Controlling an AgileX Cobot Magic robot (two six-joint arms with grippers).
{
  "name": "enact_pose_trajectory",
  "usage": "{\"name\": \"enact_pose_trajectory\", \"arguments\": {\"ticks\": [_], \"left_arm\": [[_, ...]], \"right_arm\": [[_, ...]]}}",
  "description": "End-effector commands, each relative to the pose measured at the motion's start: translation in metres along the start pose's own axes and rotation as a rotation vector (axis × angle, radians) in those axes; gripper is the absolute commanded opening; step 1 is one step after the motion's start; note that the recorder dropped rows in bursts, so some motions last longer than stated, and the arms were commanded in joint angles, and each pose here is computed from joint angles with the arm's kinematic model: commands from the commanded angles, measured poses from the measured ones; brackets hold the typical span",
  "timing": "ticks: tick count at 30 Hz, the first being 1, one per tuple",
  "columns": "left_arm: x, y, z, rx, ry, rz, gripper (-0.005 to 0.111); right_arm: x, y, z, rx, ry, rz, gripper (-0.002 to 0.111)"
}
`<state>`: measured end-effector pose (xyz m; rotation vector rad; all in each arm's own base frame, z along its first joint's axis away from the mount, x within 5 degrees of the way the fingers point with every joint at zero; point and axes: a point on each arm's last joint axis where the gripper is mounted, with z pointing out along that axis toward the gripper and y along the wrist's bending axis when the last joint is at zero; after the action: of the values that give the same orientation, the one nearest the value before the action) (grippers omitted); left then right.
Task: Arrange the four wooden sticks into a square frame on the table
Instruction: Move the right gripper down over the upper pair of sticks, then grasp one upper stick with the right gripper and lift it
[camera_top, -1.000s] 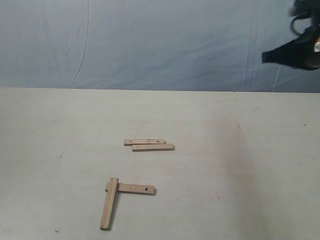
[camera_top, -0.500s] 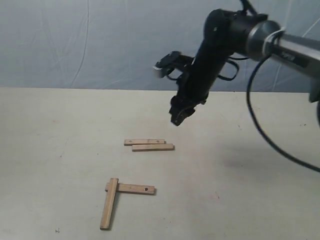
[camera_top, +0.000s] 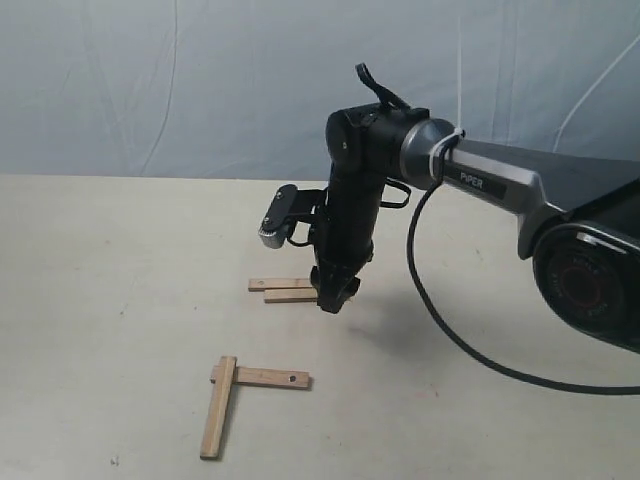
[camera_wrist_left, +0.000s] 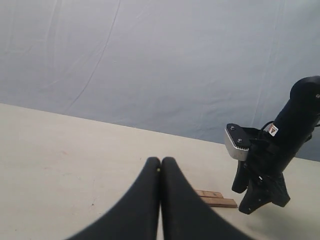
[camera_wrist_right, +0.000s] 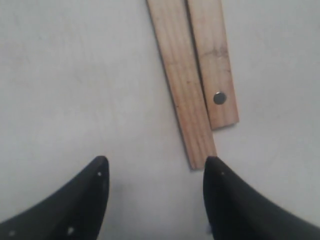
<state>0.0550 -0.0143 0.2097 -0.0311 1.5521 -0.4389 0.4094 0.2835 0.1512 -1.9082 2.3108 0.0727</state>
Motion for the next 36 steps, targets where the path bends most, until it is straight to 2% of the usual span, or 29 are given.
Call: {"name": "enact_pose_trajectory", "arguments": {"ticks": [1,11,19,23,28,36], "left_arm": [[0.001,0.0,0.0,0.0,-0.003,-0.004,0.0],[0.001,0.0,0.0,0.0,-0.003,-0.004,0.0],[0.001,0.0,0.0,0.0,-0.003,-0.004,0.0],[0.001,0.0,0.0,0.0,-0.004,-0.006,0.0],[0.001,0.0,0.0,0.0,-0.004,-0.006,0.0],[0.001,0.0,0.0,0.0,-0.004,-0.006,0.0]], "right_arm": [[0.005,-0.012,0.001,0.027,-0.043,-0.002,0.053],[0.007,-0.02,0.026,0.05,-0.052,-0.024,0.053],[0.013,-0.019,0.041,-0.016,-0.04,0.009,0.052],[0.014,-0.015,0.047,-0.057,-0.023,0.016,0.032],[0.016,-0.012,0.044,-0.093,0.001,0.011,-0.001],[0.013,-0.006,0.027,-0.135,-0.028,-0.051,-0.001]]}}
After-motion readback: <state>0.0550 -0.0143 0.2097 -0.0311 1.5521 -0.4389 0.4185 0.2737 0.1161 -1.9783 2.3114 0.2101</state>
